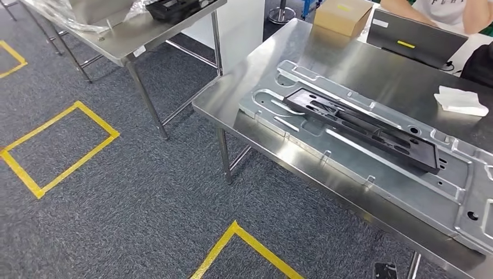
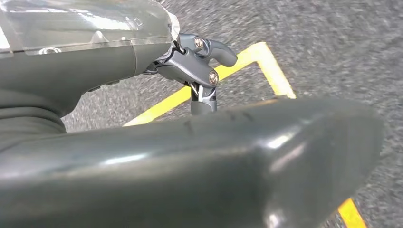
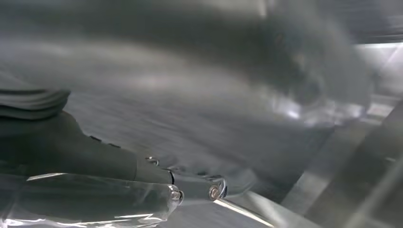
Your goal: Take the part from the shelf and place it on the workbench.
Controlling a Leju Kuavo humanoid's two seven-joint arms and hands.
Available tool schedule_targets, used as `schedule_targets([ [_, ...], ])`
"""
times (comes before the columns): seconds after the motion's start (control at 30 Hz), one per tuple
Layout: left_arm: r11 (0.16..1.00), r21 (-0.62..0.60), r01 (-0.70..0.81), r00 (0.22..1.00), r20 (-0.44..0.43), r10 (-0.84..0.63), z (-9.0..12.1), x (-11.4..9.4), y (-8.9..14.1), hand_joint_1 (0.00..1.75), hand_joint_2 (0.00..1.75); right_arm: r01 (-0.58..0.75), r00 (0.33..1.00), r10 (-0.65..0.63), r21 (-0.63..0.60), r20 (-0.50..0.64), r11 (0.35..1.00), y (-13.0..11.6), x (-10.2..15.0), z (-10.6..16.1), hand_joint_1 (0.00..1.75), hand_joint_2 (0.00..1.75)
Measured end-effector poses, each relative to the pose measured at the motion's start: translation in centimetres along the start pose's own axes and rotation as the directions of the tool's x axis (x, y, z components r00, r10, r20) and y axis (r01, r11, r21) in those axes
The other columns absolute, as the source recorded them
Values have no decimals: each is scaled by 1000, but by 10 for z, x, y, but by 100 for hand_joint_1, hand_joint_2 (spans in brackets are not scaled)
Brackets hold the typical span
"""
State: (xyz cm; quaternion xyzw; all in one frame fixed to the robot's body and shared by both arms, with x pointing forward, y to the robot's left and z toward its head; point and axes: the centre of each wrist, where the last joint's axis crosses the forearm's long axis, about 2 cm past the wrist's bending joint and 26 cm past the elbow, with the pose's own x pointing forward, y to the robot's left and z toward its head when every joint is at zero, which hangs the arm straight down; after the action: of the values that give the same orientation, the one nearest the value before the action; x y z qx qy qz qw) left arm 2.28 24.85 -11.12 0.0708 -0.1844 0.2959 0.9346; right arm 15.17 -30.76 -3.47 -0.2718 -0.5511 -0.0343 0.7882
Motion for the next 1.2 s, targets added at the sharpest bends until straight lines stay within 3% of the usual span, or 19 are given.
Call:
schedule_targets([
  [0.07, 1000, 1, -3, 1000, -2, 3, 0, -1, -2, 0, 0, -27, 993, 31, 33, -110, 999, 5, -28, 9, 0, 0],
  [0.2, 1000, 20, -13, 1000, -11, 14, 2, -5, 2, 0, 0, -48, 939, 82, 108, -334, 993, 16, -54, 24, 0, 0],
  [0.3, 999, 37, -35, 999, -15, 35, 2, -6, 2, 0, 0, -70, 804, 161, 178, -572, 982, 16, -73, 43, 0, 0],
  [0.4, 998, 44, -48, 999, -15, 49, 2, -6, 2, 0, 0, -76, 673, 227, 239, -704, 968, 13, -90, 64, 0, 0],
  [0.7, 996, 66, -61, 998, -23, 62, 1, -3, 1, 0, 0, 15, 549, 316, 387, -774, 922, 15, -97, 74, 0, 0],
  [1.0, 996, 47, -73, 997, -8, 73, 1, -3, 0, 0, 0, 6, 570, 410, 503, -712, 864, 7, -101, 73, 0, 0],
  [1.2, 995, 40, -95, 995, -2, 95, 1, -2, -3, 0, 0, -20, 544, 497, 582, -676, 813, 9, -99, 69, 0, 0],
])
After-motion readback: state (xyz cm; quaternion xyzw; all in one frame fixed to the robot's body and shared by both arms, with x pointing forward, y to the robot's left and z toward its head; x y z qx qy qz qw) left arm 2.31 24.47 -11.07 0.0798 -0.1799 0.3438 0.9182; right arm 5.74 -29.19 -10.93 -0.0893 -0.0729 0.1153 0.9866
